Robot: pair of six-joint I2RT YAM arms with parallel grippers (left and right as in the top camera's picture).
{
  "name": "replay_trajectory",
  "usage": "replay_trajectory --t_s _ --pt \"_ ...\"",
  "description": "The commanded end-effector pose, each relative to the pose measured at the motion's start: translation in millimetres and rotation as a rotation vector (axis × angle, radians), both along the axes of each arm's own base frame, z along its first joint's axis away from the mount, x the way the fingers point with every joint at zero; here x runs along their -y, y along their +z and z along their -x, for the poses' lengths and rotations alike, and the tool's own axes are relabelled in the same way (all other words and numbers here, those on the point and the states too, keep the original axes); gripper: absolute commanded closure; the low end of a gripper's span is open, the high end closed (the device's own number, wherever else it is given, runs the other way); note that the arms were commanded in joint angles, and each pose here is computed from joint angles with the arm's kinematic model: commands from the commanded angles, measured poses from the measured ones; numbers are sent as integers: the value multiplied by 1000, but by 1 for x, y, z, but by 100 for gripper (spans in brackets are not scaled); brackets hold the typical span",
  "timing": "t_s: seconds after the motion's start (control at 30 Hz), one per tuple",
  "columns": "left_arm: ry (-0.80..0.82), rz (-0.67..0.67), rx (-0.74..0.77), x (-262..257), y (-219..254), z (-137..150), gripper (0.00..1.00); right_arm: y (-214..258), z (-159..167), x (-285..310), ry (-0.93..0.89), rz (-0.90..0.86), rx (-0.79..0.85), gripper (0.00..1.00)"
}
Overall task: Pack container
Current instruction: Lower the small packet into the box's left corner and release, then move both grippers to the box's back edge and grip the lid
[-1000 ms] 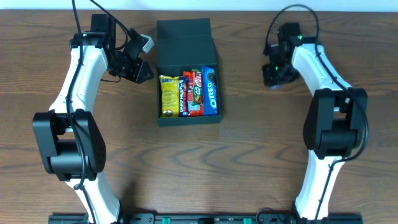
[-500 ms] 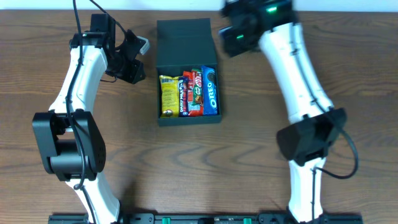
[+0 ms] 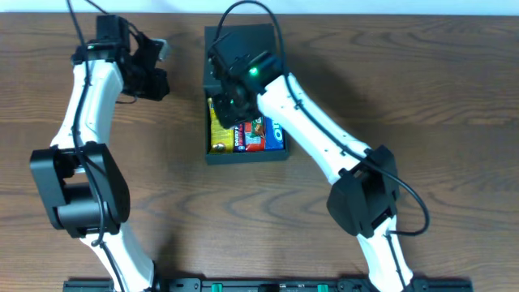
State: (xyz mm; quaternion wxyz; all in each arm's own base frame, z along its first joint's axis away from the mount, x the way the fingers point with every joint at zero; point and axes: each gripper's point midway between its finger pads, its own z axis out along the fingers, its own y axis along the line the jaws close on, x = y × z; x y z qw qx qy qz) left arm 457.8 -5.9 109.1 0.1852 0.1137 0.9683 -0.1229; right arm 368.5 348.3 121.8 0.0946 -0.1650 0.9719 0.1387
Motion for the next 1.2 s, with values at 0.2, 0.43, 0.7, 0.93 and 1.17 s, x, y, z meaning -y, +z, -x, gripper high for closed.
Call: replay_trajectory --t_s 0.2,0.43,0.7,0.93,1.17 --pt "44 144 50 -2 27 -5 75 -7 7 -14 -68 -14 -7 36" --pt "17 225 42 9 32 0 69 19 -12 -6 -73 -50 47 30" --pt "-68 439 124 41 61 -9 93 114 -96 89 -176 38 406 29" --pt "272 511 100 40 60 -54 94 84 -156 159 -275 -72 346 99" --pt "396 569 115 63 44 -110 94 24 -218 189 -339 -435 222 99"
